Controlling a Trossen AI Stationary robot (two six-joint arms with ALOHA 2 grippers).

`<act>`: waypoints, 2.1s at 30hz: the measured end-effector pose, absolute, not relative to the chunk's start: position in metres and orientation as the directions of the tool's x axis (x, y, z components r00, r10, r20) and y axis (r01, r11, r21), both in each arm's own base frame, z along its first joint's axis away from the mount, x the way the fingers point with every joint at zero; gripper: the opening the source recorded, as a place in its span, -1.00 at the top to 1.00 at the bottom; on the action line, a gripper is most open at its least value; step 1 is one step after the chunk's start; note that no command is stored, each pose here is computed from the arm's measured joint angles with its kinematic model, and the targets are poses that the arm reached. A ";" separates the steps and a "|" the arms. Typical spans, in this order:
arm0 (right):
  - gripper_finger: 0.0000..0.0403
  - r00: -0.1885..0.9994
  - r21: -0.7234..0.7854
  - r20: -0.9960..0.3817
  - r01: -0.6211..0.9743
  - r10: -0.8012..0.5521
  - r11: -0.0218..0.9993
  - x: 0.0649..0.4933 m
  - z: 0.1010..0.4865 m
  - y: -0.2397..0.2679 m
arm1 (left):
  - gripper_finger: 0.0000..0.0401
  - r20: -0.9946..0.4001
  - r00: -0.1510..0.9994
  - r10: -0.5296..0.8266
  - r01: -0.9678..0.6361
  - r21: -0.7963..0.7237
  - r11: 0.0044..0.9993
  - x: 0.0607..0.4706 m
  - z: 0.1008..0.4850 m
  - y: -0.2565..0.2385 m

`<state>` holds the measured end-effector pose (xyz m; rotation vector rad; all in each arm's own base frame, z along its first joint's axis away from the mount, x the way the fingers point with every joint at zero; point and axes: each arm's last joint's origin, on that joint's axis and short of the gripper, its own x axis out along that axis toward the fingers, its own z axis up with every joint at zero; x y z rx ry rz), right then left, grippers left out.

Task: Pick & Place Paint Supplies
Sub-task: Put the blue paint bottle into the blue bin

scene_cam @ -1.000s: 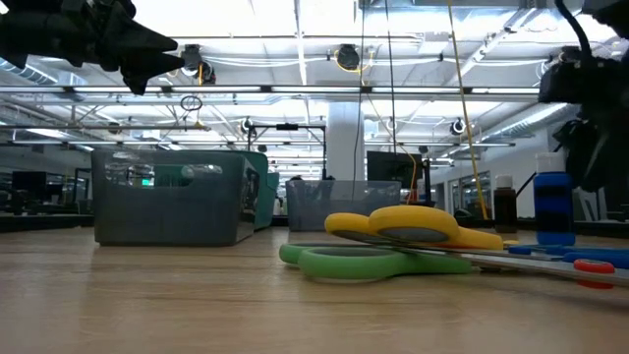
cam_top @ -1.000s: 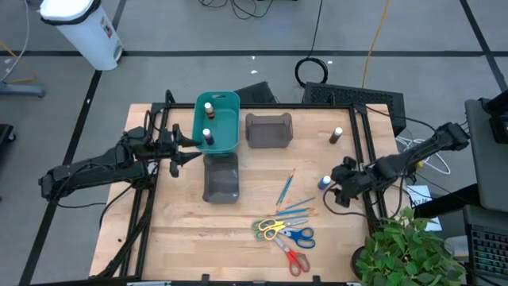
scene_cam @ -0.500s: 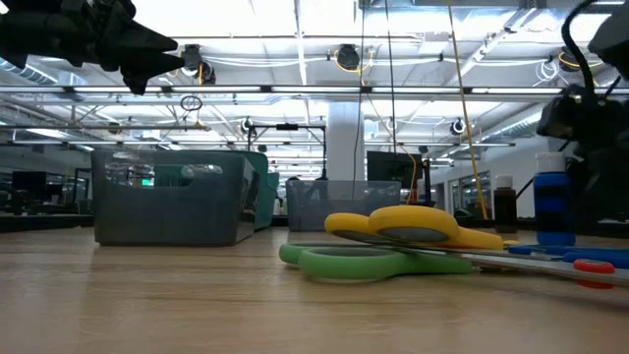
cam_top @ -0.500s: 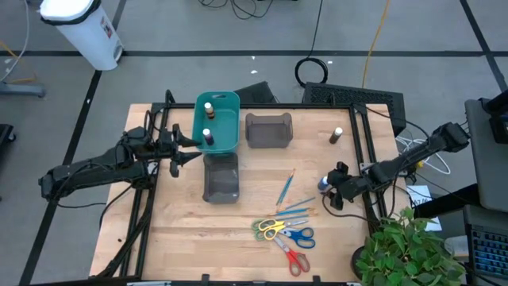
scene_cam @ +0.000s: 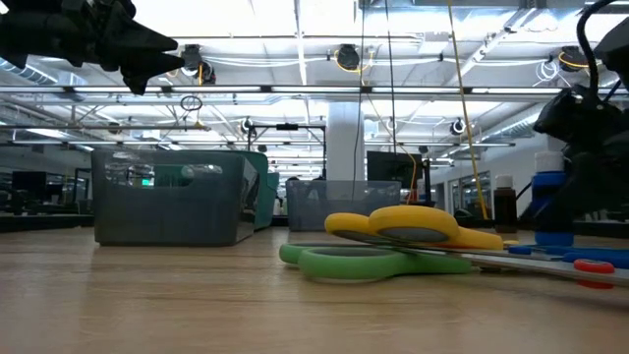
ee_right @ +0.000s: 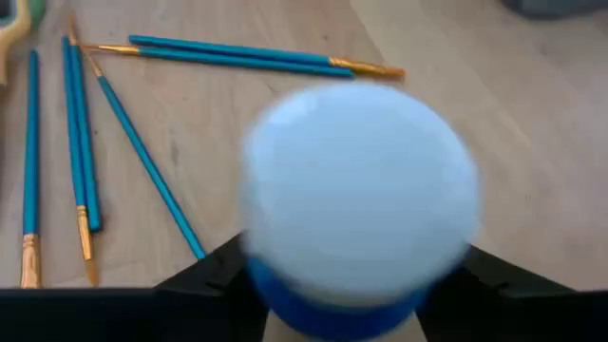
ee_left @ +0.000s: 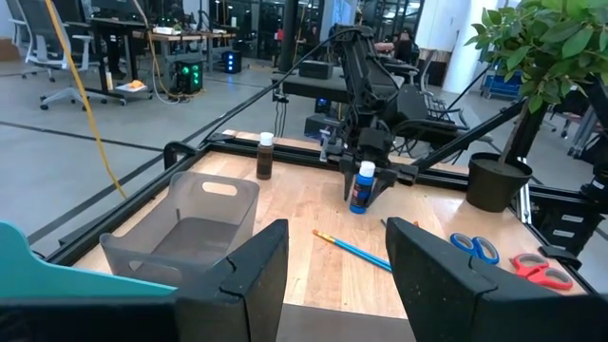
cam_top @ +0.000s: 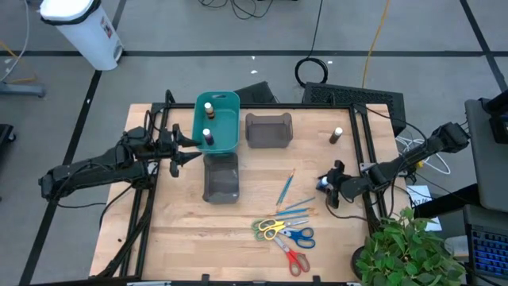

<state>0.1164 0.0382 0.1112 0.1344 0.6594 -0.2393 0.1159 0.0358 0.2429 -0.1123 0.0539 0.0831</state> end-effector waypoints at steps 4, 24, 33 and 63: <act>0.25 0.802 0.029 -0.574 0.219 -0.163 0.975 0.120 0.115 0.040 | 0.07 -0.058 0.995 0.080 -0.086 -0.110 0.990 0.116 0.243 0.036; 0.42 0.962 -0.034 0.049 0.271 -0.269 0.962 0.159 0.208 0.031 | 0.07 0.011 0.997 0.080 -0.077 -0.170 0.983 0.116 0.250 0.036; 0.42 0.977 -0.081 -0.040 0.206 -0.210 0.975 0.215 0.257 0.027 | 0.07 0.027 1.000 -0.007 0.013 -0.259 0.966 0.130 0.250 0.034; 0.42 0.953 0.082 -0.299 -0.035 0.058 0.996 0.332 0.247 0.046 | -0.04 -0.060 0.977 -0.205 0.189 -0.207 0.960 0.259 0.213 -0.028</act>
